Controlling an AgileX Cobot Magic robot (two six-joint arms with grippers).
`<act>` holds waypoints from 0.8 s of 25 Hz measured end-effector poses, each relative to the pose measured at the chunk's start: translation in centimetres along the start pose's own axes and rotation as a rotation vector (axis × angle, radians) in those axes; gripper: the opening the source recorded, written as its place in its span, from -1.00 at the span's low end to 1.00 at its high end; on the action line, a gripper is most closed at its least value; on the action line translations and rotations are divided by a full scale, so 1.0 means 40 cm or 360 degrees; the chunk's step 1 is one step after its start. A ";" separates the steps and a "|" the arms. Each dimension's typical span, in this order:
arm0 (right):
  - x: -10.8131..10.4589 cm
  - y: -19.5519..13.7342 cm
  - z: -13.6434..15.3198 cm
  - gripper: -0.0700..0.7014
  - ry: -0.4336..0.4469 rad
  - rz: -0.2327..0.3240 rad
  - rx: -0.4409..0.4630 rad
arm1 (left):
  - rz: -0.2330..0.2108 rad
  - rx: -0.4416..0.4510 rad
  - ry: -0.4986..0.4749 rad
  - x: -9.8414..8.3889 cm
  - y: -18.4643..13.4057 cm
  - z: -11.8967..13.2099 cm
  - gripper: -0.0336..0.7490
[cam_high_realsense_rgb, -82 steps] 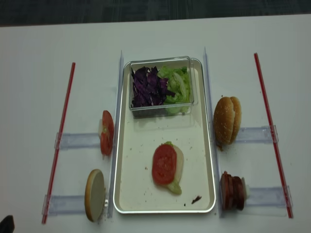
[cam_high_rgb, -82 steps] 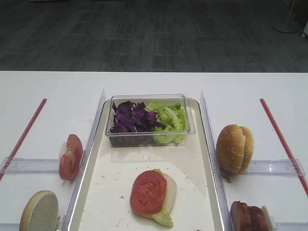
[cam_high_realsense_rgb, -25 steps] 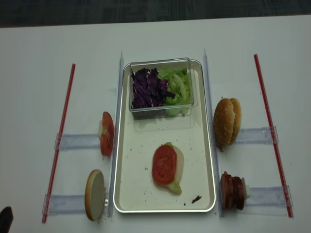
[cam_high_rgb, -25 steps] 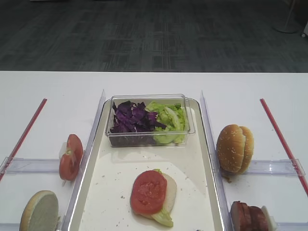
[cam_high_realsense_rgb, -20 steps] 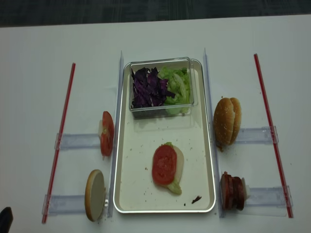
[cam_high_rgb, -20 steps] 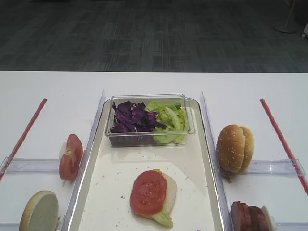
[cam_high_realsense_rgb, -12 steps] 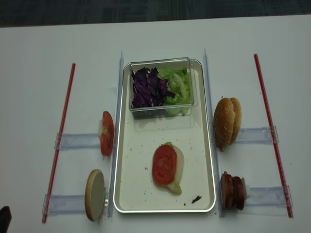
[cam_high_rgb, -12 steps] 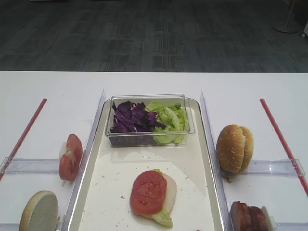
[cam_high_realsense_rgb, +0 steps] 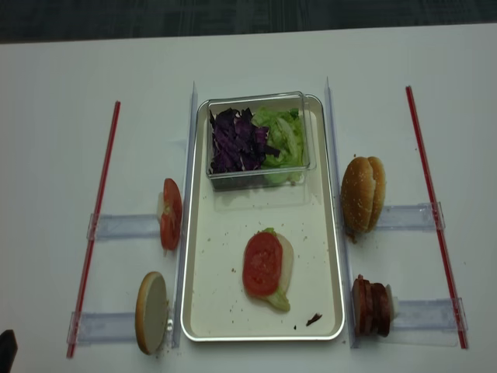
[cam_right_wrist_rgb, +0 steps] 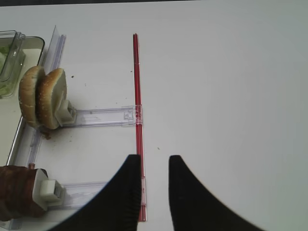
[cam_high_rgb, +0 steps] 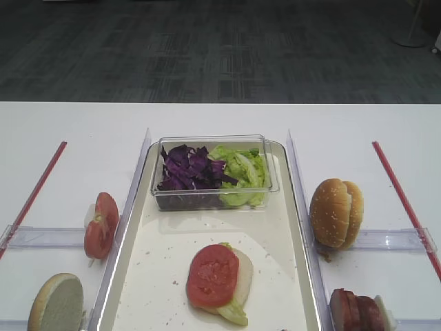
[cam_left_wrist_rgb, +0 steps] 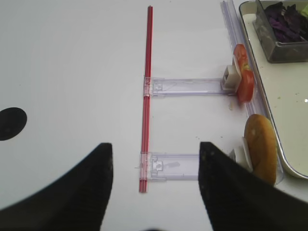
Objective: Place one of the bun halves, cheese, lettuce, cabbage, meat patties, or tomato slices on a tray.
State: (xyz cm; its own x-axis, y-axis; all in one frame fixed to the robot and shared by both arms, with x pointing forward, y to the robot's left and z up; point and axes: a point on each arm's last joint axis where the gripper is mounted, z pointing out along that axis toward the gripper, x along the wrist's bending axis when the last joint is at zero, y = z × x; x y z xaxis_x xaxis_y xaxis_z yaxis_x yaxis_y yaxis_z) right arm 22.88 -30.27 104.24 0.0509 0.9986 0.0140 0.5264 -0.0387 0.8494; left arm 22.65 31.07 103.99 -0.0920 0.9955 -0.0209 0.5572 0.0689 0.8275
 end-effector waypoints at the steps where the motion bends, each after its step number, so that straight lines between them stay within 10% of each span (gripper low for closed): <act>1: 0.000 0.000 0.000 -0.32 0.0000 0.0000 0.0000 | 0.0000 0.0000 0.0000 0.000 0.000 0.000 0.02; 20: 0.000 0.000 0.000 -0.32 0.0000 0.0013 0.0000 | 0.0000 0.0000 0.0000 0.000 0.000 0.000 0.02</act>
State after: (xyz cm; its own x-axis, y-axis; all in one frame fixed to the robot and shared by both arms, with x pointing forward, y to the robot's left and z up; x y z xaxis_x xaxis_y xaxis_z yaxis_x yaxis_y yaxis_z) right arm 22.88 -30.27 104.24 0.0551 0.9983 0.0208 0.5260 -0.0467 0.8492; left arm 22.65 31.07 103.99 -0.0920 0.9955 -0.0209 0.5572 0.0689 0.8275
